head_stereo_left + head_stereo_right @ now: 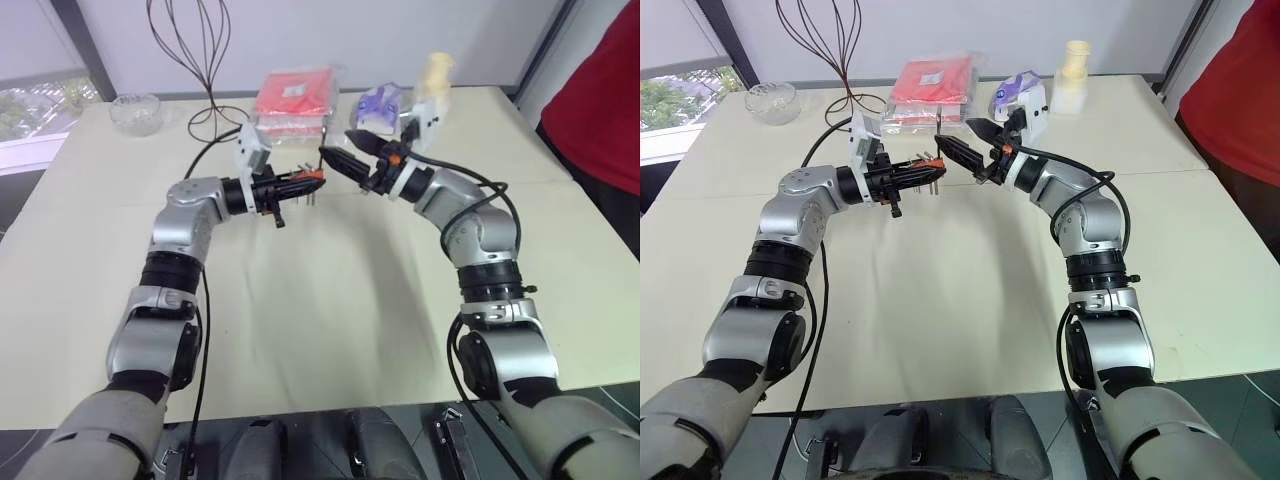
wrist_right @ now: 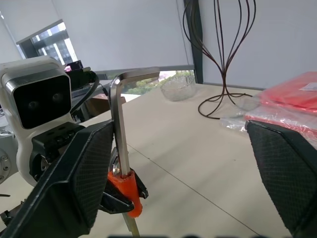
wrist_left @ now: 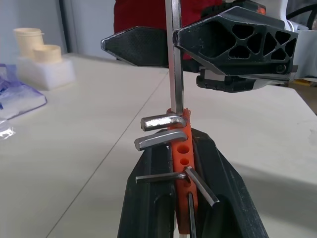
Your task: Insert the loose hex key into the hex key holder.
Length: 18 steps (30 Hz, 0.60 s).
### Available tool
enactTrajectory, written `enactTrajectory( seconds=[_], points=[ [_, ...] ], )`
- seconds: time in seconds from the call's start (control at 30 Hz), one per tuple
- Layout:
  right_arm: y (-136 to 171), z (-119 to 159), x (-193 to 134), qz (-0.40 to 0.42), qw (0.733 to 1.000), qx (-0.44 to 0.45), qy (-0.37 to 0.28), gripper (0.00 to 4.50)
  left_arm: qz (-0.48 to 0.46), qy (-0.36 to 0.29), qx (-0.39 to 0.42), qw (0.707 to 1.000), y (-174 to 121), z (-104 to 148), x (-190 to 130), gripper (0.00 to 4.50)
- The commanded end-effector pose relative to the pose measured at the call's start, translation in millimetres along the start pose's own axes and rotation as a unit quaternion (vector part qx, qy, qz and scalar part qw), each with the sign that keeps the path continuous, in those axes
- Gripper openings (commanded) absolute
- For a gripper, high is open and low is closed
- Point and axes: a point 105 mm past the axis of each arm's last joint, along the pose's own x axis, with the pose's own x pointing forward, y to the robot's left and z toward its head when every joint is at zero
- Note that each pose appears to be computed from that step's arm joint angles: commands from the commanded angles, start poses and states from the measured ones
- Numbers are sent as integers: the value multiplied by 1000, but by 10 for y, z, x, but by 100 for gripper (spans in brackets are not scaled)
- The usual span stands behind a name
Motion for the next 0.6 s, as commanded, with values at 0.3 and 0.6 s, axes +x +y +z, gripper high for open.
enactTrajectory(
  seconds=[0.3, 0.6],
  points=[
    [285, 430, -82, 62, 993, 68, -74, 446, -7, -32, 36, 999, -20, 254, 4, 0],
    [698, 384, -136, 121, 992, 30, -28, 446, -4, -20, 36, 999, -13, 190, -19, 0]
  ],
)
